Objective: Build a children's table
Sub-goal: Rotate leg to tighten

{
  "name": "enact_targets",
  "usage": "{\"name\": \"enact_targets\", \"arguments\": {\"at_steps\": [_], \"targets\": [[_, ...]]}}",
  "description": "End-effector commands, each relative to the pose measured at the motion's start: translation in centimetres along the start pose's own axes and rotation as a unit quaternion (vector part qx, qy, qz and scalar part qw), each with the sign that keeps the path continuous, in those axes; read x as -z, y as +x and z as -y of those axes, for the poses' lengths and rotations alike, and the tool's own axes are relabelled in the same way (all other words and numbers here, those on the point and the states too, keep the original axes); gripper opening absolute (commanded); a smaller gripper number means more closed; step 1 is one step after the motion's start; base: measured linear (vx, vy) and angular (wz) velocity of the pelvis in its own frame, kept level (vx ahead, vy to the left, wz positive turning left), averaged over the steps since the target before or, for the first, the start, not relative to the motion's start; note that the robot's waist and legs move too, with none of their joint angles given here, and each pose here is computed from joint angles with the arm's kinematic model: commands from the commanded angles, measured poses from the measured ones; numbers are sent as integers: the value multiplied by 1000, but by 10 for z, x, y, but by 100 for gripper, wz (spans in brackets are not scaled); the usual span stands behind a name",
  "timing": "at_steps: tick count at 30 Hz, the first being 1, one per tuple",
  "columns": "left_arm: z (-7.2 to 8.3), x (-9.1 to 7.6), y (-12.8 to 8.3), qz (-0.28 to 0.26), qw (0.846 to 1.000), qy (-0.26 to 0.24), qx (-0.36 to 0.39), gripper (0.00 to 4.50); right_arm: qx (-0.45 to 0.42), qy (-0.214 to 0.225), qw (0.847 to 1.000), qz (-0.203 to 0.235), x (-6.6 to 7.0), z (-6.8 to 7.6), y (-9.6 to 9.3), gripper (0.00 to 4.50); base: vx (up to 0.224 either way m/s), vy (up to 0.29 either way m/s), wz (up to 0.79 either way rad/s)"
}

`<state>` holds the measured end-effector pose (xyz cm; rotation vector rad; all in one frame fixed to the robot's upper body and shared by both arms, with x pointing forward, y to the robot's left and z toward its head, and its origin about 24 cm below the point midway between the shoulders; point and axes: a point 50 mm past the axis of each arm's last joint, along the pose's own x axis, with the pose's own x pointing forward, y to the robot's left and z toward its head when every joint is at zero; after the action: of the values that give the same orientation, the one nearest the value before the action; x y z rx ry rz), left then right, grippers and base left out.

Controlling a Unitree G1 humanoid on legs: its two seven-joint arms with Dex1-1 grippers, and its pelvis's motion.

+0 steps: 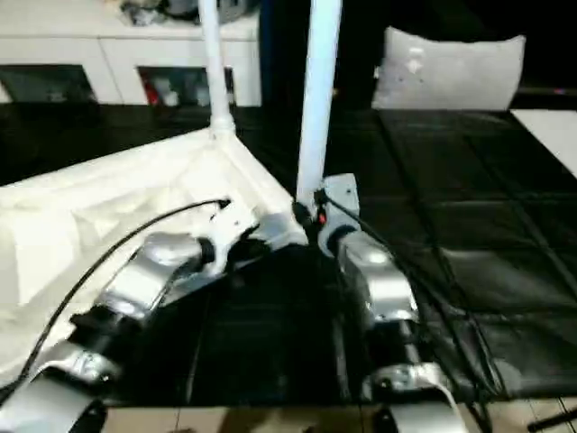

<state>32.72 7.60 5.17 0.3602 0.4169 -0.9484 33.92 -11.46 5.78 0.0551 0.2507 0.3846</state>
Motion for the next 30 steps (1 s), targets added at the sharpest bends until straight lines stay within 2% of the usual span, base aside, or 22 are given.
{"name": "enact_targets", "arguments": {"at_steps": [1,4,6,10,12,15,17,19,22,28,29,30], "targets": [[14,-18,7,43,999,14,30,0,-3,15,1000,-14,10,-2,0,264,0,0,0],[11,-13,5,33,999,22,28,0,-23,7,1000,12,4,-3,-3,274,0,0,0],[9,-9,3,30,999,26,30,0,-38,-6,999,17,2,-1,-6,304,0,0,0],[1,0,-5,22,998,43,38,0,-83,-43,996,14,1,14,-19,333,0,0,0],[-4,7,-11,15,997,56,50,0,-106,-65,992,16,-2,27,-29,349,0,0,0],[-6,9,-15,14,996,62,56,0,-121,-81,989,15,-3,34,-34,387,0,0,0],[-8,10,-20,26,994,77,78,0,-158,-109,981,1,-3,47,-44,398,0,0,0],[-7,11,-24,29,990,91,100,0,-182,-119,976,-11,-3,54,-51,420,0,0,0],[-3,19,-33,14,977,129,167,0,-230,-134,963,-31,-7,65,-64,443,0,0,0],[1,26,-41,0,960,162,227,0,-308,-135,940,-55,-9,65,-74,447,0,0,0],[3,27,-43,-2,954,170,246,0,-340,-140,928,-65,-8,63,-77,447,0,0,0],[3,27,-43,-2,953,173,250,0,-348,-139,925,-67,-8,62,-78,430,0,0,0]]}}
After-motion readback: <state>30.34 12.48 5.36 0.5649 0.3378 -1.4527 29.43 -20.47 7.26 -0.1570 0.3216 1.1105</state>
